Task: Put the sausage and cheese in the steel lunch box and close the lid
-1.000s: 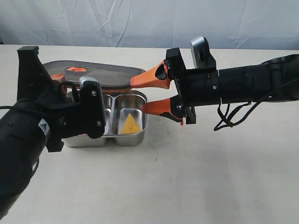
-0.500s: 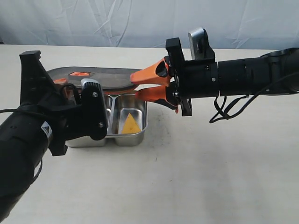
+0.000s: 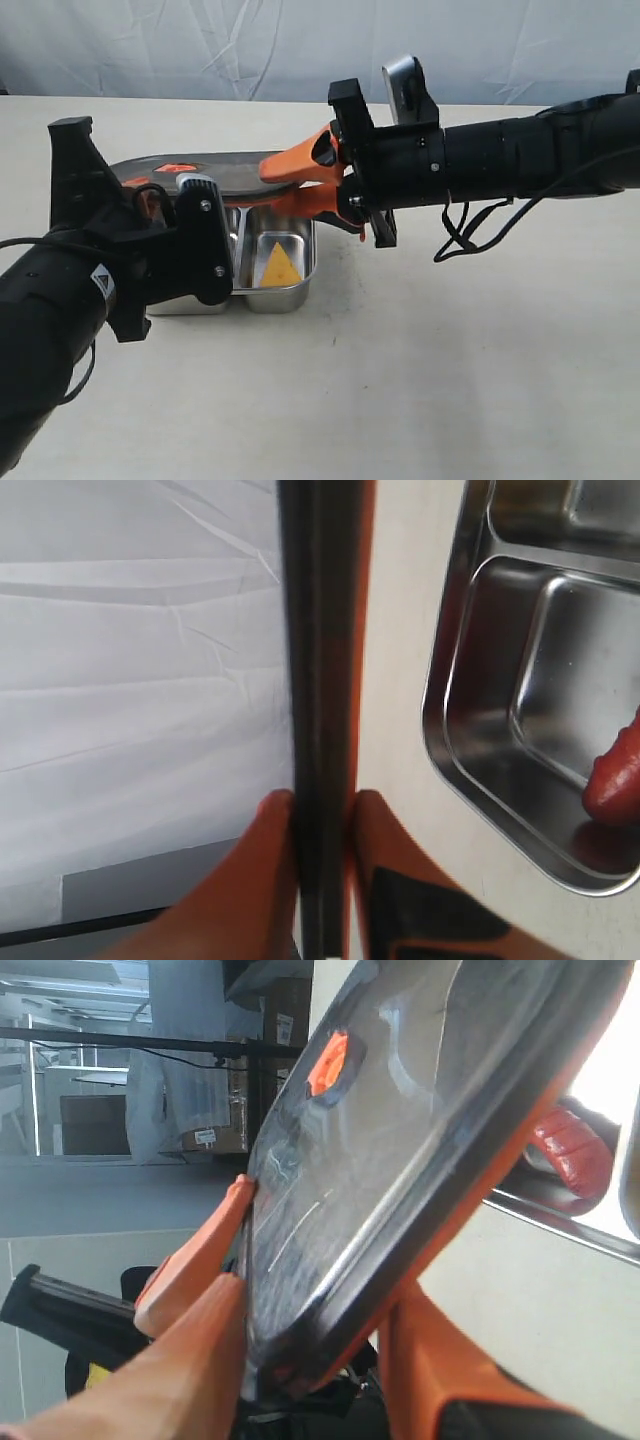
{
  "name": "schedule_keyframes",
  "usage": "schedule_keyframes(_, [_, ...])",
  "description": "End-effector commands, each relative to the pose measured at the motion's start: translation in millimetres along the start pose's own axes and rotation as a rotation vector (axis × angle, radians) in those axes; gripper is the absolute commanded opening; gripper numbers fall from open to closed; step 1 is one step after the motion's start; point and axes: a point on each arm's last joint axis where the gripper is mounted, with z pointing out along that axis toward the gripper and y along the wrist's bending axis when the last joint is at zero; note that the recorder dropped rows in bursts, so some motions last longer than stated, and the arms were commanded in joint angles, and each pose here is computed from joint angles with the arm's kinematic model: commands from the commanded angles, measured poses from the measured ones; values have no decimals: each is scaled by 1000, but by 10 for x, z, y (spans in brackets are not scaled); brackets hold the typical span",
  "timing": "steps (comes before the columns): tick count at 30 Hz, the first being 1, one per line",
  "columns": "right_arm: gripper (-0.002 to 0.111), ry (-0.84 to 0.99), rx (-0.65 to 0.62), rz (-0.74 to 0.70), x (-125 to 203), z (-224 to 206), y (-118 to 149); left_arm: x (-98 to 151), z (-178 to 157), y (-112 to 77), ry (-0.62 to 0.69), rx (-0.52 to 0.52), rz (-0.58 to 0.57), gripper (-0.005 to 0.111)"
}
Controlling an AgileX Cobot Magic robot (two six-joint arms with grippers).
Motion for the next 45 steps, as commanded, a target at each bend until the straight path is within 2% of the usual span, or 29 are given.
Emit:
schedule_keyframes(1, [30,-17,19,-9,-10,35,14,-48,-12,-5,-36,9,0,0])
schedule_keyframes(6, [-1,-28,30,-9,-19,35,4,-63,-13,-32,-52,39,-6,0])
schedule_keyframes(12, [-1,-57,65,-44,-47,32,-26,-120,-26,-122,-113,140,-28,0])
schedule_keyframes(17, [-1,-57,67,-68,-46,34,-27,-150,-36,-162,-146,186,-38,1])
schedule_keyframes(27, [-1,-65,85,-80,-44,52,-37,-166,-41,-176,-161,204,-64,37])
schedule_keyframes(33, [-1,-70,109,-107,-40,82,-66,-149,-44,-200,-138,233,-95,39])
schedule_keyframes(40, [-1,-97,141,-107,-66,76,-94,-81,-57,-154,-70,217,-230,39])
schedule_keyframes(42, [-1,-92,135,-107,-61,77,-89,-39,-85,-77,-58,184,-274,39])
schedule_keyframes(45, [-1,-83,125,-107,-53,79,-80,66,-163,99,-38,111,-403,39])
